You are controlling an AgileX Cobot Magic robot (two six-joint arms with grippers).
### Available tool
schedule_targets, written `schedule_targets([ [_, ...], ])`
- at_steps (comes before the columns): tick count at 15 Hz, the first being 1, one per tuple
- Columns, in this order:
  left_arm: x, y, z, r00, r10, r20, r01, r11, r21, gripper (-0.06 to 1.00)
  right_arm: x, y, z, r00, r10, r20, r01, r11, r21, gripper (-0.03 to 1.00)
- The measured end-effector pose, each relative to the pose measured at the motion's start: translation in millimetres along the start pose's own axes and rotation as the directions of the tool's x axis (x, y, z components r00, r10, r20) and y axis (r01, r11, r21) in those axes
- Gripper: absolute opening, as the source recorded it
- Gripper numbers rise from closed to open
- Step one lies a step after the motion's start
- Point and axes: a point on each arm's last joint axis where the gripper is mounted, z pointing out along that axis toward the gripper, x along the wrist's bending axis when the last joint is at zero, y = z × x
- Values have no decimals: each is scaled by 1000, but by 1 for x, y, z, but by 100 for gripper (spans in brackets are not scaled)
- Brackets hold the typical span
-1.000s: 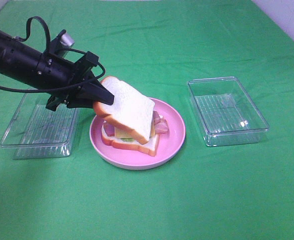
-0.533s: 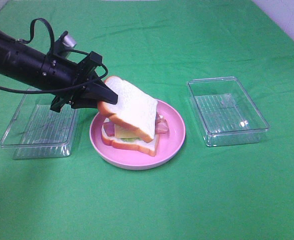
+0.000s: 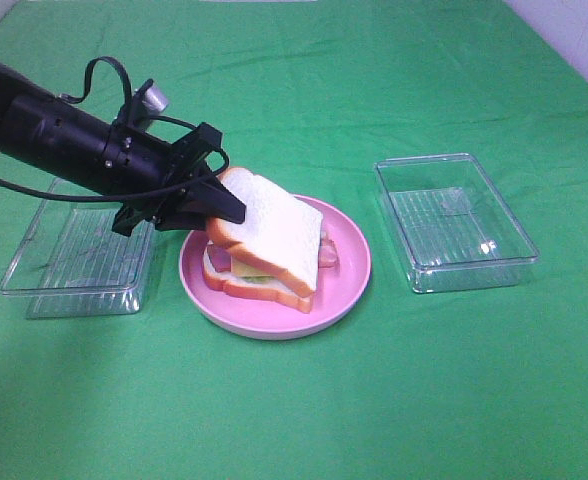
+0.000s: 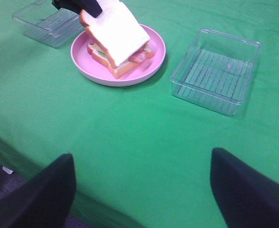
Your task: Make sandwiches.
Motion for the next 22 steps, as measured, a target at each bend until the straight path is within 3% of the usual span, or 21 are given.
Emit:
schedule_targets([
  [5, 2, 0, 2, 1000, -10, 0, 10, 1000, 4, 25, 0, 0, 0, 1000, 0, 0, 0, 1000, 0, 75],
  [6, 2, 0, 2, 1000, -8, -1, 8, 1000, 5, 32, 0, 0, 0, 1000, 0, 0, 0, 1000, 0, 75],
  [9, 2, -2, 2, 1000, -1, 4, 1, 1000, 23, 68, 0, 0, 0, 1000, 0, 0, 0, 1000, 0, 75],
  [12, -2, -4, -6, 997, 60, -40, -58, 997, 50, 79, 0, 0, 0, 1000, 0, 0, 0, 1000, 0, 75],
  [17, -11, -2, -33, 967, 155, -201, -152, 988, 31, 80, 0, 0, 0, 1000, 0, 0, 0, 1000, 0, 75],
  [22, -48, -7, -88, 890, 315, -331, -334, 943, 0, 80, 0, 0, 0, 1000, 0, 0, 0, 1000, 0, 75],
])
